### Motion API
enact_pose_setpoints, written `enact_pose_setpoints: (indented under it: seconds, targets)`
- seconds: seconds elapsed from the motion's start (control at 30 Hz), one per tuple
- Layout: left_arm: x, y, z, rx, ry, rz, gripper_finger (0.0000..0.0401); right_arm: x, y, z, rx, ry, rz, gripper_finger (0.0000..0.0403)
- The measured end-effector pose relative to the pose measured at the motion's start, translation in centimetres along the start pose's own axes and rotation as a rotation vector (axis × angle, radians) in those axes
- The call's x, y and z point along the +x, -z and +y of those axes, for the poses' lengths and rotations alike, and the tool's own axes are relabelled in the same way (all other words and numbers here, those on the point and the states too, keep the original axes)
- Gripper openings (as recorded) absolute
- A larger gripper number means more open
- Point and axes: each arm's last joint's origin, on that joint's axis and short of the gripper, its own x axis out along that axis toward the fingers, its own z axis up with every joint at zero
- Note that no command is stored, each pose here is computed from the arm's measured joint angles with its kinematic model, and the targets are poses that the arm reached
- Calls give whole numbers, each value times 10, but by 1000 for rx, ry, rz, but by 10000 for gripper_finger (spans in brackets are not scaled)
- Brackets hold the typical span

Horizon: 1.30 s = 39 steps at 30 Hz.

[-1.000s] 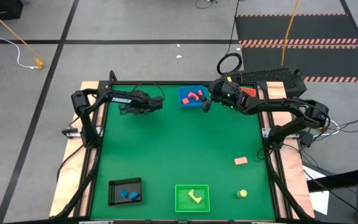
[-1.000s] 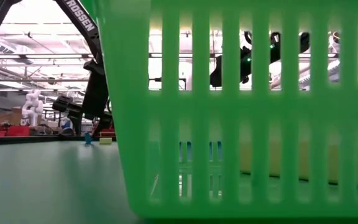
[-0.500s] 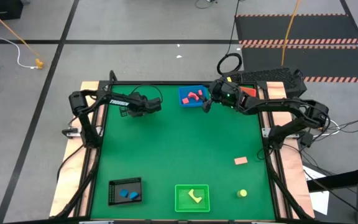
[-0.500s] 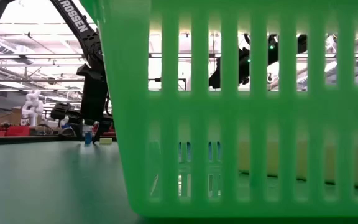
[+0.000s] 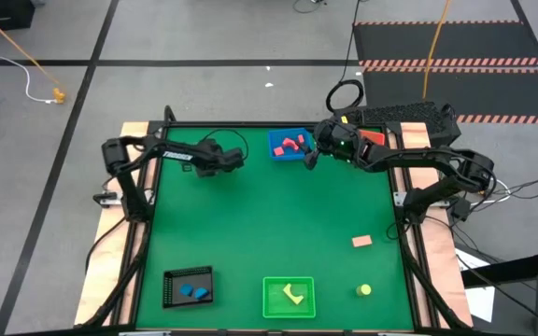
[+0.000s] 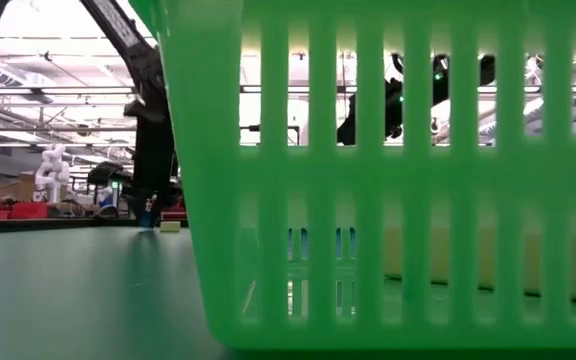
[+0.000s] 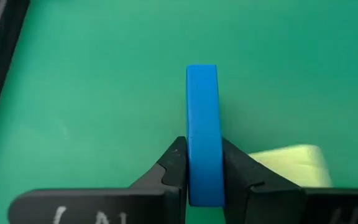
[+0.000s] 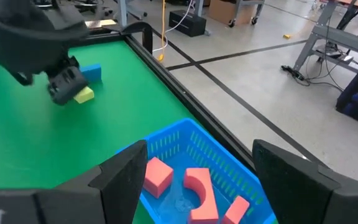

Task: Sort & place blocks by color
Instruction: Put the blue block into the black bin

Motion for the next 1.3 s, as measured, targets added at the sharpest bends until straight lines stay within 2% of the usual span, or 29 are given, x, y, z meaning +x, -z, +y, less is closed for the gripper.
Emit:
enact_pose_setpoints:
  seconds: [0.17, 0.37, 0.57, 0.73, 0.87, 1.0, 1.3]
  targets:
    - [-35, -12, 6, 73, 123, -85, 54, -1, -1, 11, 10, -37, -10, 281]
    - [-86, -10, 11, 230, 365, -159, 54, -3, -2, 22, -2, -73, -13, 281]
    - [-141, 19, 13, 378, 677, -177, 57, -4, -2, 28, -8, -91, -14, 281]
    - [-177, 52, 17, 407, 870, -160, 63, -4, -2, 28, 26, -89, -13, 281]
    - [-194, 81, 26, 389, 935, -74, 55, -4, -1, 28, 54, -89, -4, 281]
    - [-206, 113, 41, 371, 954, 77, 56, -4, 2, 29, 98, -91, 27, 281]
    - [-225, 166, 80, 284, 943, 224, 59, -4, 6, 30, 165, -91, 73, 281]
